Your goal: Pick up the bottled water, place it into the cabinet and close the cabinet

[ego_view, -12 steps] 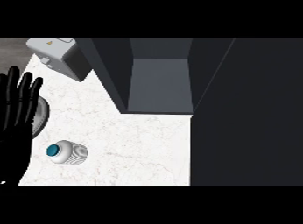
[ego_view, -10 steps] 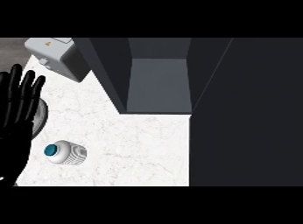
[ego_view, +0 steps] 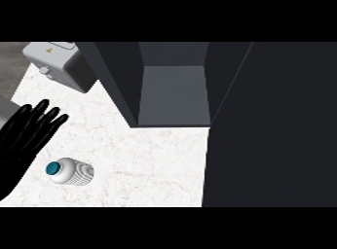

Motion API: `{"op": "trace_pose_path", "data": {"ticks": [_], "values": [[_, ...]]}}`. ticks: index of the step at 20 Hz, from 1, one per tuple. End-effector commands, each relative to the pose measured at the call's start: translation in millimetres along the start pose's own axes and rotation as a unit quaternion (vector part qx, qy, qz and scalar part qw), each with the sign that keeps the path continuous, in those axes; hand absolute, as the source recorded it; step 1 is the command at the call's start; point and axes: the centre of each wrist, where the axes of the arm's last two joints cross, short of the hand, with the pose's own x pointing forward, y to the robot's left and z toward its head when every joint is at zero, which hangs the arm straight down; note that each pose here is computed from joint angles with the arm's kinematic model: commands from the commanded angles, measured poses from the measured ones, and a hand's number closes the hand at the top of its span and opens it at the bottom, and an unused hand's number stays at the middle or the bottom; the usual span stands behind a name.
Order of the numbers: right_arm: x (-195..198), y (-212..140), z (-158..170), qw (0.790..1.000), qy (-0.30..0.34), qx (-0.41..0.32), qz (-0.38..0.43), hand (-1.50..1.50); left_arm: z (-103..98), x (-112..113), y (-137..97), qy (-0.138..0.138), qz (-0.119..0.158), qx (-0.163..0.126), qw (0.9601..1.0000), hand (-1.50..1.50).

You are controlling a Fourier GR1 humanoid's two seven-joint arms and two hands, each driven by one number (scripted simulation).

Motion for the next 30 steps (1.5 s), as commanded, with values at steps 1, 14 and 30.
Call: {"op": "trace_pose_path", "data": {"ticks": [1,14,30], "values": [[20,6,26,0.999,0.013,0.043,-0.024,-1.50,33,21,42,0.019,0.035,-0.027,0.9988,-1.50],[66,28,70,0.999,0.014,0.031,-0.029,-1.50,67,43,103,0.110,0.003,-0.009,0.9938,-1.50],[83,34,93,0.999,0.015,0.039,-0.035,-1.50,49,-88,107,0.228,0.044,-0.004,0.9727,-1.50]]}}
